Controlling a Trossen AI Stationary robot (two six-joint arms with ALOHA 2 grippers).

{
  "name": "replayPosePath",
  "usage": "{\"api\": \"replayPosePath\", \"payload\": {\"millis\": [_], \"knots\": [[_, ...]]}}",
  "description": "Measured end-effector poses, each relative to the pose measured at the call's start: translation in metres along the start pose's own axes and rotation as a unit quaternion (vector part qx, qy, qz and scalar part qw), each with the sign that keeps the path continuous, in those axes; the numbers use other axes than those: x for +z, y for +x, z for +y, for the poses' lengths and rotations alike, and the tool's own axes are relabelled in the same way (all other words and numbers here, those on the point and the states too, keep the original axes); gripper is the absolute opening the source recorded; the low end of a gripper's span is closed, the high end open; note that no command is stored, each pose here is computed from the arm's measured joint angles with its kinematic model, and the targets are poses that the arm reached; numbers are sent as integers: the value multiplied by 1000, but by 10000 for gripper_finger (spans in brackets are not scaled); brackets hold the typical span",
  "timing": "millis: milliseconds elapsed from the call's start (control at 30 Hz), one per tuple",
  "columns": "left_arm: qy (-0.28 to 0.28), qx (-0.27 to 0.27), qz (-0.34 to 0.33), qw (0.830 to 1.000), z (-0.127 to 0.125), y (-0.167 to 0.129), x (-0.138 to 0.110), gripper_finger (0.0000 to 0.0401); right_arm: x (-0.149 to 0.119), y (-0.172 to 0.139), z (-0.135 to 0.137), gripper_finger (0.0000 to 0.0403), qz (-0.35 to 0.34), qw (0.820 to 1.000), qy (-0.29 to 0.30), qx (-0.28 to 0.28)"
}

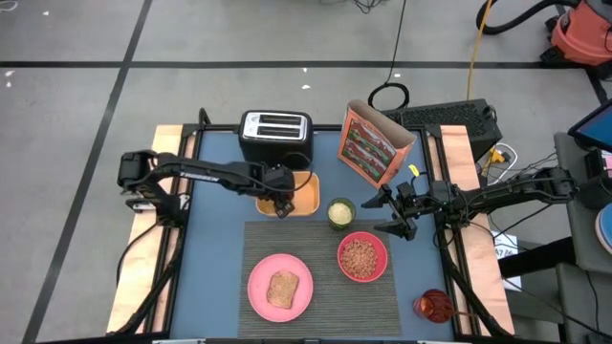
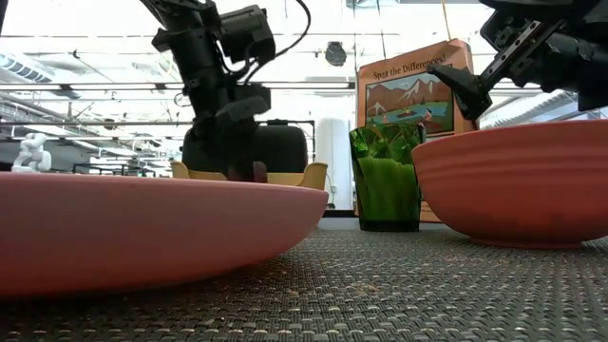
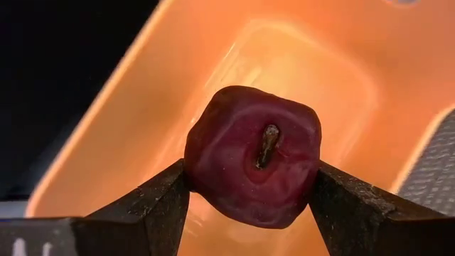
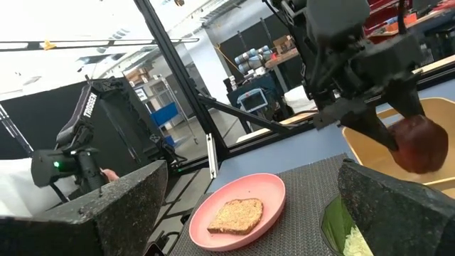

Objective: Arrange a breakfast setting
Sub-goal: Put the red apple on the gray table mat to the top of the pink plate

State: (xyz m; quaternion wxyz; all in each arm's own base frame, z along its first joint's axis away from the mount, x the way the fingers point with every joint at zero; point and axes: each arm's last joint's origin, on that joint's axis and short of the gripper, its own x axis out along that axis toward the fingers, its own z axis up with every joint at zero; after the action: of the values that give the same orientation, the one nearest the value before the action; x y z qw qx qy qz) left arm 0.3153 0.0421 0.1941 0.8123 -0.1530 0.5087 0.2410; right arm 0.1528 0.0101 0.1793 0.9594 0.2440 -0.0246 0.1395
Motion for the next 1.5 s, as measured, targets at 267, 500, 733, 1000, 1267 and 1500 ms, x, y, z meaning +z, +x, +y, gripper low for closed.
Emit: {"api": "replayPosePath", "payload": {"millis": [267, 500, 733, 1000, 1267, 1500], "knots": [[-20, -31, -61, 997, 4, -44, 4, 257, 0, 0, 0, 400, 0, 1000, 0, 0], [-46, -79, -112, 989, -3, -85, -3, 257, 0, 0, 0, 400, 0, 1000, 0, 0], [-34, -126, -109, 986, -31, -104, -24, 257, 0, 0, 0, 400, 0, 1000, 0, 0], [-8, -159, -83, 984, -66, -107, -48, 257, 0, 0, 0, 400, 0, 1000, 0, 0], [7, -126, -39, 991, -84, -91, -67, 257, 0, 0, 0, 400, 0, 1000, 0, 0], [20, -87, -4, 996, -94, -63, -73, 257, 0, 0, 0, 400, 0, 1000, 0, 0]]}}
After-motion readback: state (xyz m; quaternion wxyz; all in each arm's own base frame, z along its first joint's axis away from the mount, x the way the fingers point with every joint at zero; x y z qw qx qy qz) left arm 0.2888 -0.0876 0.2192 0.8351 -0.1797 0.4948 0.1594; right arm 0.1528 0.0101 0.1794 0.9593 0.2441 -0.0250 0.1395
